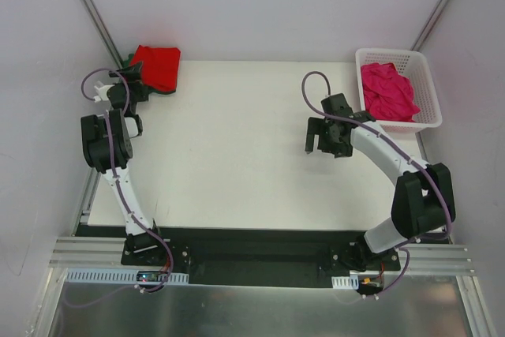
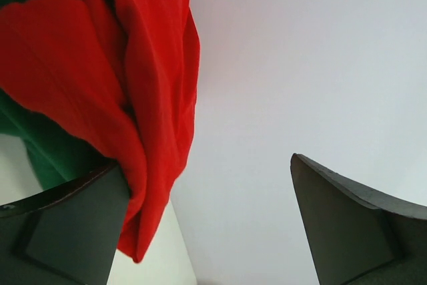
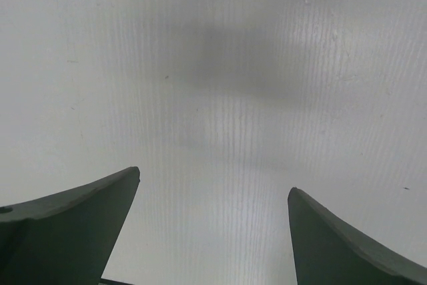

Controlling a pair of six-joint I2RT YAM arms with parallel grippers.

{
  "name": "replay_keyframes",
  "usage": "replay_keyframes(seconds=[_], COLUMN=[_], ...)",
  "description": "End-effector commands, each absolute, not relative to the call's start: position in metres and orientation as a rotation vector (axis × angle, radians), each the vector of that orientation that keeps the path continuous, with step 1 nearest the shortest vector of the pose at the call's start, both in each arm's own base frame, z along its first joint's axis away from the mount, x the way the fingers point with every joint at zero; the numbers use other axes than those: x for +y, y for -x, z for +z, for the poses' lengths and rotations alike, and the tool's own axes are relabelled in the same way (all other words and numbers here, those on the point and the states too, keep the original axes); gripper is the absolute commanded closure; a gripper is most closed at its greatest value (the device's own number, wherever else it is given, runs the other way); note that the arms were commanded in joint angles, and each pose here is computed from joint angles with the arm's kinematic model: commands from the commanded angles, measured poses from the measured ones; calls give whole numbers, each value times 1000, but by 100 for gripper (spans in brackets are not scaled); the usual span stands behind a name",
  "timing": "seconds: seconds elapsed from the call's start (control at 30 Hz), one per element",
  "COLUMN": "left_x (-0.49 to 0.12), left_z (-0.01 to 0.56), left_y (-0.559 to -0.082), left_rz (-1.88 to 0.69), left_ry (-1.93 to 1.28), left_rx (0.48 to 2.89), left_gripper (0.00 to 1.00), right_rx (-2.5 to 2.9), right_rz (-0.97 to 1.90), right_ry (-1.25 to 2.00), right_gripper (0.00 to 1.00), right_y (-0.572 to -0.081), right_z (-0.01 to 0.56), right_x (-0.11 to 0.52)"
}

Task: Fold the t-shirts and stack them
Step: Put the neatly folded tshirt into the corner of the board with the left arm

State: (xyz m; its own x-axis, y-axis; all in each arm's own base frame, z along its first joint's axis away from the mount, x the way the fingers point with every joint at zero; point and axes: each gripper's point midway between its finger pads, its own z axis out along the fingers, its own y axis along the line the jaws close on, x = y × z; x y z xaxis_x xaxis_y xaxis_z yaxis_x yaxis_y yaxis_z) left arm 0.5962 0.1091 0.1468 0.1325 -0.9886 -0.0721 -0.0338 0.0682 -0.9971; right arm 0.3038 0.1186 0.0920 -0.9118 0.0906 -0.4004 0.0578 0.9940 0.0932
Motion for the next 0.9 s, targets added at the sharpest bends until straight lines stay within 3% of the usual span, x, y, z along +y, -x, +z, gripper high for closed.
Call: replay_keyframes(seconds=[0.0, 0.5, 0.77, 0.8, 0.87], left_x=[105, 84, 35, 29, 23], left_z=[188, 170, 210, 215, 228], left_y=[-573, -486, -452, -451, -448], left_rz=[-1046, -991, -877, -864, -863], left_ry=[1137, 1155, 792, 750, 668], left_rx=[1146, 1249, 1544, 1560, 1574], left_gripper=[1, 1, 2, 5, 29], right_rx=[2664, 2583, 2577, 2582, 2578], right_rz=[165, 241, 261, 263, 282], right_ry=[-122, -129, -115, -116, -114], right_gripper=[4, 4, 4, 4, 4], right_y=[-302, -297, -292, -290, -291], right_z=[110, 129, 122, 120, 118], right_x=[122, 124, 126, 126, 128])
